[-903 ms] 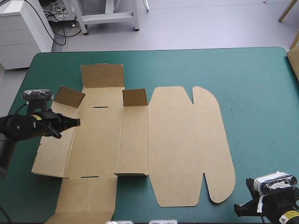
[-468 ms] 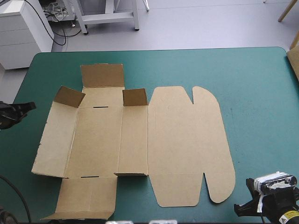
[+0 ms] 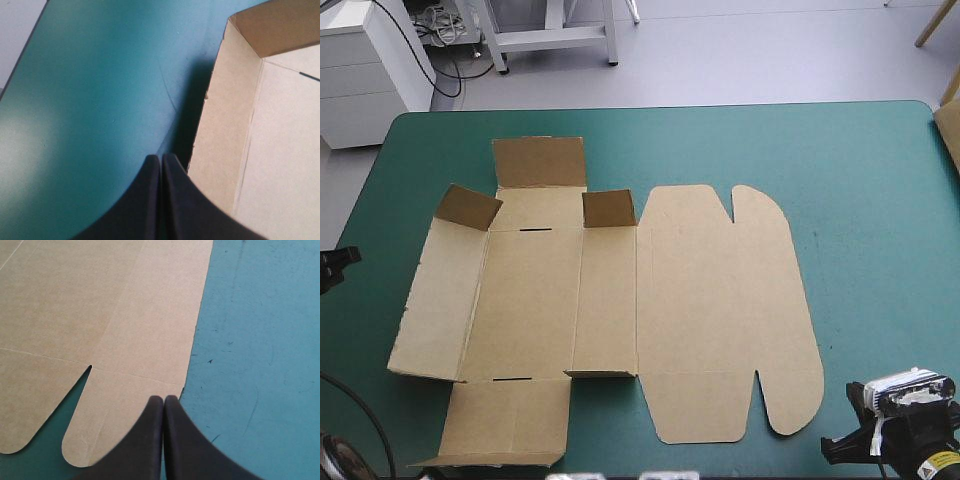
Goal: Fold the box
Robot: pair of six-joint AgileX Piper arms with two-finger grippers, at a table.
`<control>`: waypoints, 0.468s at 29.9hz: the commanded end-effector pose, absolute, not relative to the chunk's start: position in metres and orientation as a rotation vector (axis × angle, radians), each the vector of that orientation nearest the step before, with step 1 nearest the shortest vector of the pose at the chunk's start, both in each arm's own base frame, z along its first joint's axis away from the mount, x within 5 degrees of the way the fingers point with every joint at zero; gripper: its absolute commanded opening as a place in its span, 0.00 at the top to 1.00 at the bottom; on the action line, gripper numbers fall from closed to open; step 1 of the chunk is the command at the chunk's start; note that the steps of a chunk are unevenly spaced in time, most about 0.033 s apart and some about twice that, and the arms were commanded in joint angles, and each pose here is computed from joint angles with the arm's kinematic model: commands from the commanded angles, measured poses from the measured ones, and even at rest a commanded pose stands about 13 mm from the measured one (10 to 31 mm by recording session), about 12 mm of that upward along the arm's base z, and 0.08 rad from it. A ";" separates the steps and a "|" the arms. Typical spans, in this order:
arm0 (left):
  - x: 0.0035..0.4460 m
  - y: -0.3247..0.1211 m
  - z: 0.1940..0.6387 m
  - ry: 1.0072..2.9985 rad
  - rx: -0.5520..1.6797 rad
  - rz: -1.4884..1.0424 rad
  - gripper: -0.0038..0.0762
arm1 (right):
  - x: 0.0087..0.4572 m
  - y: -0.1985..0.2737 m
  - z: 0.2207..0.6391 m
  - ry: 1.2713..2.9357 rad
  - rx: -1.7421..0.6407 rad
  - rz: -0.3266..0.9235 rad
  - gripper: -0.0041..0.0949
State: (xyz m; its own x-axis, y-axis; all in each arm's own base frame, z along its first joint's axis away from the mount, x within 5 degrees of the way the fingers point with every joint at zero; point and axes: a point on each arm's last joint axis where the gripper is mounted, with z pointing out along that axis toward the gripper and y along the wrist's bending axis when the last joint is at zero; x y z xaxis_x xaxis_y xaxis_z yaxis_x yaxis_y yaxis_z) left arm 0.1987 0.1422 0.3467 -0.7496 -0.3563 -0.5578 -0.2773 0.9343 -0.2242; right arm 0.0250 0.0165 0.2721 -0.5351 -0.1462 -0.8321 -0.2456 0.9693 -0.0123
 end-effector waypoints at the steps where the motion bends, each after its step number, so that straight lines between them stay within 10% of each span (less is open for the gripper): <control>1: 0.198 0.137 0.361 2.427 -0.370 -0.178 0.87 | 0.028 0.017 0.283 2.076 -0.264 0.130 0.98; 9: 0.200 0.131 0.352 2.503 -0.336 -0.362 0.30 | 0.028 0.017 0.283 2.076 -0.262 0.131 0.98; 14: 0.202 0.131 0.350 2.493 -0.390 -0.400 0.24 | 0.028 0.017 0.283 2.076 -0.262 0.131 0.98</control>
